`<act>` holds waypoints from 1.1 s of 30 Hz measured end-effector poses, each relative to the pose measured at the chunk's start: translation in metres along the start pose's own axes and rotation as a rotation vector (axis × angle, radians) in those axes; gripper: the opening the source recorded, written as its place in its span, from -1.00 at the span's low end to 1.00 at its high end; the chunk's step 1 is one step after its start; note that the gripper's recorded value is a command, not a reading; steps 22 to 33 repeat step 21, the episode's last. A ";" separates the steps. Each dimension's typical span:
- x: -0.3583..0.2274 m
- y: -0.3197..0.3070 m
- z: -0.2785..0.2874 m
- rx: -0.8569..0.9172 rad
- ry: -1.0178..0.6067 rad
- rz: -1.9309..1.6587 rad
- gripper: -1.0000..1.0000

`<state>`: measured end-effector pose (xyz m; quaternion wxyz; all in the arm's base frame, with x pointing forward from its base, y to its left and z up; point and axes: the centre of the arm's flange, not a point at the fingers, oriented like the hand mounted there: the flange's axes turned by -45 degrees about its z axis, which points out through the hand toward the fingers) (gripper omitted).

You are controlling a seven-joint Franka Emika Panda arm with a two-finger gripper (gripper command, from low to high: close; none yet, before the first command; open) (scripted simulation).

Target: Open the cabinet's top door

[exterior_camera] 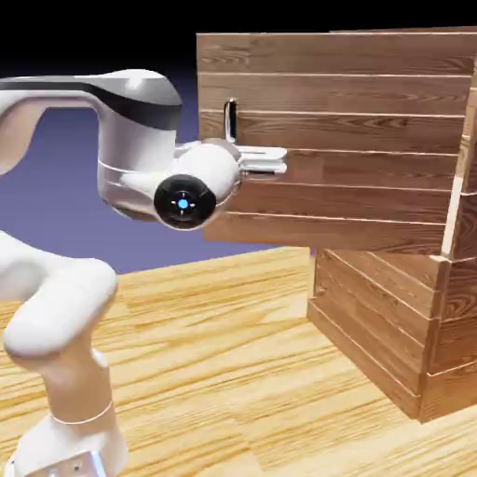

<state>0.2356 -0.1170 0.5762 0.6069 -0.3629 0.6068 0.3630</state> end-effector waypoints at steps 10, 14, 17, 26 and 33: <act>0.000 -0.047 -0.088 -0.247 0.000 0.000 -1.00; 0.000 -0.068 -0.114 -0.331 0.000 0.000 -1.00; 0.000 -0.083 -0.131 -0.388 0.000 0.000 -1.00; 0.000 -0.100 -0.148 -0.448 0.000 0.000 1.00; 0.000 -0.100 -0.148 -0.448 0.000 0.000 1.00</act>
